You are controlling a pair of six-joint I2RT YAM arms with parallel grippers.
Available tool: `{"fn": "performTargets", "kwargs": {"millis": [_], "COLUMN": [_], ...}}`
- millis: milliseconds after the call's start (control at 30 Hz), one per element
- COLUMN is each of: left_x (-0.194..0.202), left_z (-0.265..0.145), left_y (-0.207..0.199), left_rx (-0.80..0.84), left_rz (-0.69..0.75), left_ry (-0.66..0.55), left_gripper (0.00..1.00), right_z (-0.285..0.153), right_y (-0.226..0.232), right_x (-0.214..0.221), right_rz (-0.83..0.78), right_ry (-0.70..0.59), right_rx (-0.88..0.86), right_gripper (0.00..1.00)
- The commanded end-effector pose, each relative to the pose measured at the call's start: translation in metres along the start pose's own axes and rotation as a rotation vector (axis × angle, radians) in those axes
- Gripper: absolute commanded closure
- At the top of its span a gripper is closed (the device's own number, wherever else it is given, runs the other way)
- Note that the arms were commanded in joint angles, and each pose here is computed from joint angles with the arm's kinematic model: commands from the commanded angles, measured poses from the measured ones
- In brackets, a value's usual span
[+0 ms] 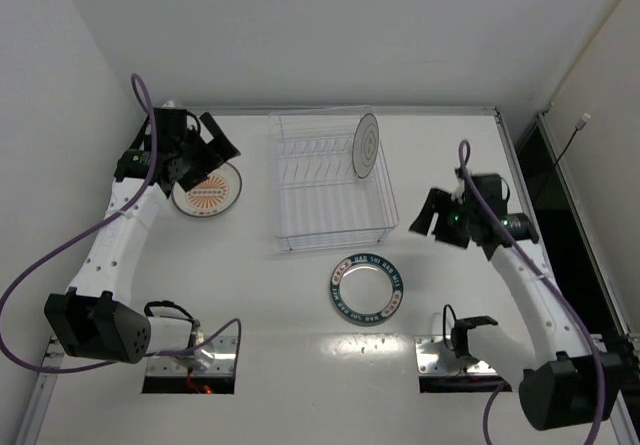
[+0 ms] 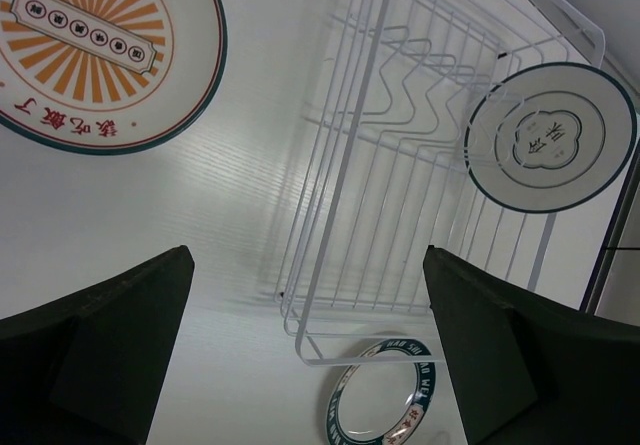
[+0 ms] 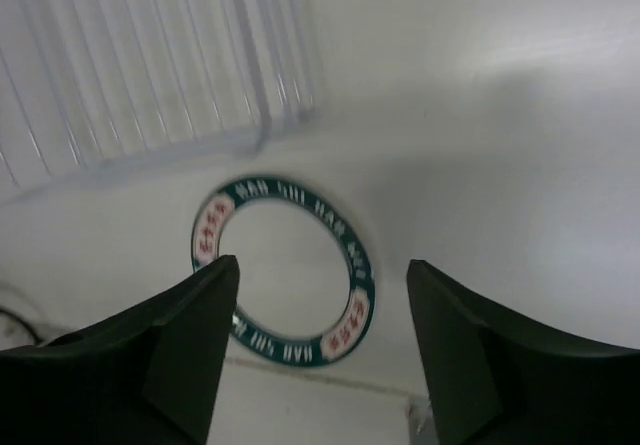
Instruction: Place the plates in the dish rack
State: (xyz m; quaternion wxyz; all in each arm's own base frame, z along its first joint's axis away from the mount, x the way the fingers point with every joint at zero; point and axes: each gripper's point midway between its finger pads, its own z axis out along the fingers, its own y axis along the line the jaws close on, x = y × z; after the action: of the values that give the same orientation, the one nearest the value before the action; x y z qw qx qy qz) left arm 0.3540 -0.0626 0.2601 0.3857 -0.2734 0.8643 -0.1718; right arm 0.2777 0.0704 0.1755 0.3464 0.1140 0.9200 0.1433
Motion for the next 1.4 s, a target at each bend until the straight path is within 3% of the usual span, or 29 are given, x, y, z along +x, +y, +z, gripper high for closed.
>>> {"fn": "performTargets", "kwargs": {"millis": [0,67,133,300,567,667,767,833,900,933,1067,1100,1133,1167,1200,1267,1367], "left_x": [0.000,0.005,-0.004,-0.007,0.002,-0.001,-0.012,-0.007,-0.007,-0.003,-0.019,-0.020,-0.026,-0.034,-0.036,-0.045,-0.051], "left_z": [-0.002,0.007,0.009,0.017,0.033,0.037,0.032,0.033,0.023,0.023,0.003,0.002,-0.003,-0.007,-0.010,-0.012,-0.005], "left_y": [-0.009,-0.007,-0.015,-0.022,-0.048,-0.055,-0.061,-0.053,-0.047,-0.041,-0.037,-0.033,-0.034,-0.033,-0.033,-0.037,-0.038], "left_rx": [0.038,0.028,0.040,0.061,0.170,0.185,0.199,0.168,0.159,0.138,0.120,0.096,0.093,0.077,0.072,0.074,0.048], "left_rz": [0.001,0.000,0.001,0.001,-0.066,-0.087,-0.084,-0.078,-0.069,-0.062,-0.003,0.005,0.014,0.028,0.028,0.038,0.037], "left_ry": [0.001,0.029,0.015,0.023,0.107,0.114,0.085,0.086,0.066,0.066,-0.014,-0.020,-0.047,-0.074,-0.083,-0.107,-0.107], "left_gripper": [0.00,0.00,0.00,0.00,0.00,0.00,0.00,0.00,0.00,0.00,0.00,0.00,0.00,0.00,0.00,0.00,0.00], "right_z": [0.009,0.012,0.020,0.038,0.050,0.054,0.053,0.053,0.052,0.053,0.015,0.007,0.001,-0.015,-0.030,-0.049,-0.090], "right_y": [0.017,0.002,-0.001,-0.018,-0.031,-0.031,-0.035,-0.038,-0.040,-0.039,-0.027,-0.016,-0.027,-0.026,-0.012,0.000,0.011], "right_x": [0.073,0.089,0.109,0.179,0.243,0.246,0.263,0.269,0.268,0.258,0.236,0.189,0.169,0.163,0.130,0.132,0.081], "right_rz": [0.130,0.175,0.206,0.345,0.503,0.526,0.540,0.550,0.525,0.499,0.430,0.334,0.277,0.265,0.170,0.166,0.091], "right_ry": [0.218,0.266,0.324,0.425,0.491,0.484,0.539,0.559,0.570,0.556,0.622,0.488,0.416,0.440,0.369,0.495,0.309], "right_rx": [-0.257,-0.252,-0.276,-0.266,-0.238,-0.251,-0.224,-0.199,-0.187,-0.188,-0.175,-0.210,-0.123,-0.090,-0.149,-0.183,-0.151], "right_gripper": [0.36,0.27,0.25,0.25,0.27,0.35,0.50,0.72,0.97,1.00,1.00,1.00,1.00,1.00,1.00,1.00,1.00]}}
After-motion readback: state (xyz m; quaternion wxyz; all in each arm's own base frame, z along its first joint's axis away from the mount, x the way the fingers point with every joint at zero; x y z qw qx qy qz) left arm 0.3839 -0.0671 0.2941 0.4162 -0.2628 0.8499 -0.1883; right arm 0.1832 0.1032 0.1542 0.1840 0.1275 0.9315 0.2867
